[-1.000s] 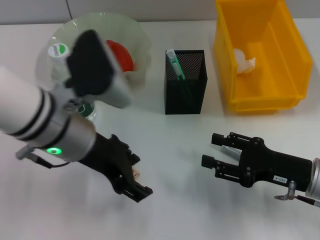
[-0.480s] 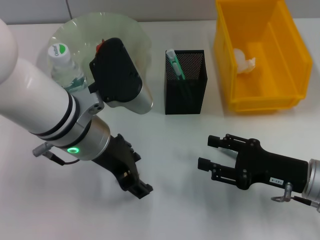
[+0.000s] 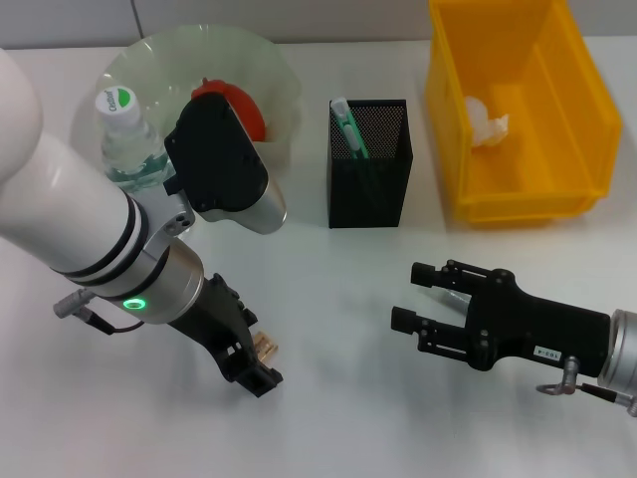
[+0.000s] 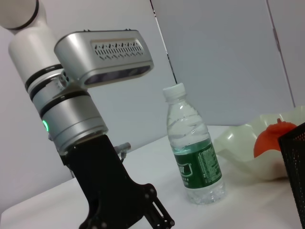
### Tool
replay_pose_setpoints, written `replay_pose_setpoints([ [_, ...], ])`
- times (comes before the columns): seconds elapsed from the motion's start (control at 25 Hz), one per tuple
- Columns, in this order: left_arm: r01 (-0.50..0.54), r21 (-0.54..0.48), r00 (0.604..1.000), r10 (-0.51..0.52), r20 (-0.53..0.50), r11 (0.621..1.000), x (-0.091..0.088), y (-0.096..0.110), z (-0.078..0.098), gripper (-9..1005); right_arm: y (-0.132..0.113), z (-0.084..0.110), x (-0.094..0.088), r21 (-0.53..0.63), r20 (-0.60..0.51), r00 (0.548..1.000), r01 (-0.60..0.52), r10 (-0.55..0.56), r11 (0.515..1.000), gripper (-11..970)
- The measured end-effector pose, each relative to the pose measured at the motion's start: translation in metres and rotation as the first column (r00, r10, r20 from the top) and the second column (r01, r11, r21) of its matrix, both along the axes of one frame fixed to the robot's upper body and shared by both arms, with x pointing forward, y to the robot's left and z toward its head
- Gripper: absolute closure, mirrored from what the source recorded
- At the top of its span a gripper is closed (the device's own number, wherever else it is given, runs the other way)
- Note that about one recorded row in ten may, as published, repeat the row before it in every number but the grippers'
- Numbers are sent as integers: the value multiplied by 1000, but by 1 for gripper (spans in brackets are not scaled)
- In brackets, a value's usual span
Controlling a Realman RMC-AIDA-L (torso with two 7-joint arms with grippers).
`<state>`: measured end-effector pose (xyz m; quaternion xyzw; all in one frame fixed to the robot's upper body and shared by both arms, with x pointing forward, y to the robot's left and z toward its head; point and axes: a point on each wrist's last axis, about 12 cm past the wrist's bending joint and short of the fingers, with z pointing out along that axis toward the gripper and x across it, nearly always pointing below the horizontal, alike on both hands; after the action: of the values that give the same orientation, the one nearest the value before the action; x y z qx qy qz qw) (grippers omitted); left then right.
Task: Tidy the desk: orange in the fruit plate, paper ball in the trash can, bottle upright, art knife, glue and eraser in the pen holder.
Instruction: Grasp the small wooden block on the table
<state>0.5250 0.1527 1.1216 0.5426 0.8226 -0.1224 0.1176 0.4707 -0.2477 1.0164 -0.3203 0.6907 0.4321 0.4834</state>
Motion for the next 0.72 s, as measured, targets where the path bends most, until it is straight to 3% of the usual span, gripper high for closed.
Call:
replay_pose_setpoints([
  [0.2, -2, -2, 1000, 2, 11, 1000, 2, 0, -2, 222, 1, 0, 0, 3, -1, 1000, 4, -4, 1000, 270],
  [0.48, 0, 3, 1000, 0, 7, 1000, 3, 0, -3, 434, 1, -1, 1, -1, -4, 1000, 10, -10, 1000, 270],
  [0.72, 1, 2, 1000, -1, 11, 1000, 3, 0, -3, 494, 1, 0, 2, 0, 0, 1000, 8, -8, 1000, 269],
])
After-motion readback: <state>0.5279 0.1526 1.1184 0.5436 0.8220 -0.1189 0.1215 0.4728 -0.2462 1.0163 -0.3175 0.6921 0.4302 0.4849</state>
